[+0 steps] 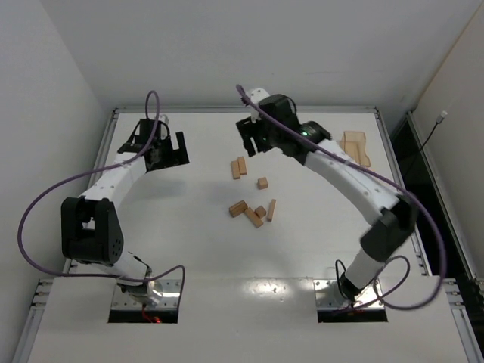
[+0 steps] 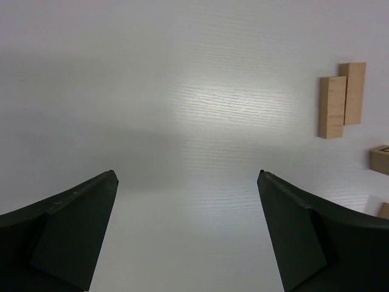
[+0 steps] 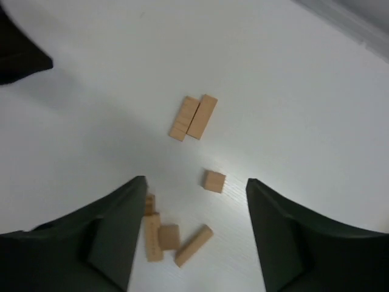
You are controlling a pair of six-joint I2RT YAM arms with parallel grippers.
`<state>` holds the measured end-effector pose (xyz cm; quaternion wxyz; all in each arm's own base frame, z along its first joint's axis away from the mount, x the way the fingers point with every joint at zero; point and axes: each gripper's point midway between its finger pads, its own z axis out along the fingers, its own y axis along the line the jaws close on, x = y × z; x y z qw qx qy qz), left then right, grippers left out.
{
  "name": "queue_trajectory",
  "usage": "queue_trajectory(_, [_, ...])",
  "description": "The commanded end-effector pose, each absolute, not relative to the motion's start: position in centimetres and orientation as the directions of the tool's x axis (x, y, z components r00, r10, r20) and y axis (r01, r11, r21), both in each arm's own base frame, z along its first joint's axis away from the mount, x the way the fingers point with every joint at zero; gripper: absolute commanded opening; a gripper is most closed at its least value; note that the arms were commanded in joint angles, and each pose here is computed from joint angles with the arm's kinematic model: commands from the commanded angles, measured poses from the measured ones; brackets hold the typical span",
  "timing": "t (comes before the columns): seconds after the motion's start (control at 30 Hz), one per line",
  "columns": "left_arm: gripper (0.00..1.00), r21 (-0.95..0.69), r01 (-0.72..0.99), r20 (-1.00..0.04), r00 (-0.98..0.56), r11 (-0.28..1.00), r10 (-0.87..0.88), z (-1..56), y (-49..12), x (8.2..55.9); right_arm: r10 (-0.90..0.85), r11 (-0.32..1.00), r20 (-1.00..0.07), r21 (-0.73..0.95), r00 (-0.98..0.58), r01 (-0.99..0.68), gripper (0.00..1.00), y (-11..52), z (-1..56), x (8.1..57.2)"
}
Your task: Build the wood block tower
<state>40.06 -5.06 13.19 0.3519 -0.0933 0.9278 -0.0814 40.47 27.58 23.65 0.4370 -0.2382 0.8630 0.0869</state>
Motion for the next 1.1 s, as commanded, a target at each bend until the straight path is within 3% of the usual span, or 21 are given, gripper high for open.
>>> queue_trajectory(0.0, [1.00, -0.247, -0.108, -0.702, -0.665, 0.963, -0.254, 16.0, -4.7, 40.5, -0.457, 0.805, -0.742, -0.111, -0.491, -0.582, 0.57, 23.9, 21.3, 36.6])
queue_trajectory(0.03, [1.00, -0.245, -0.110, -0.697, -0.671, 0.963, -0.254, 15.6, -4.7, 40.3, -0.449, 0.824, -0.719, -0.104, -0.530, -0.558, 0.53, 22.4, 21.1, 34.9])
queue_trajectory(0.13, [1.00, -0.248, -0.106, -0.708, -0.658, 0.963, -0.255, 16.3, -4.7, 40.2, -0.397, 0.875, -0.599, -0.017, -0.696, -0.484, 0.18, 17.8, 15.8, 30.7])
queue_trajectory(0.23, [1.00, -0.250, -0.104, -0.714, -0.652, 0.963, -0.255, 16.7, -4.7, 40.2, -0.318, 0.922, -0.558, 0.009, -0.767, -0.388, 0.14, 15.8, 14.0, 29.1])
queue_trajectory(0.6, [1.00, -0.255, -0.103, -0.706, -0.660, 0.962, -0.258, 16.1, -5.1, 39.9, -0.169, 0.944, -0.320, 0.219, -0.932, -0.246, 0.32, 20.5, 9.4, 29.4])
queue_trajectory(0.83, [1.00, -0.255, -0.103, -0.707, -0.659, 0.961, -0.258, 16.2, -5.1, 40.2, -0.178, 0.957, -0.186, 0.194, -0.966, -0.214, 0.32, 20.8, 5.5, 28.8])
queue_trajectory(1.07, [1.00, -0.251, -0.108, -0.694, -0.673, 0.962, -0.257, 15.6, -5.1, 40.3, -0.194, 0.961, -0.146, 0.169, -0.970, -0.217, 0.35, 20.9, 3.5, 29.4])
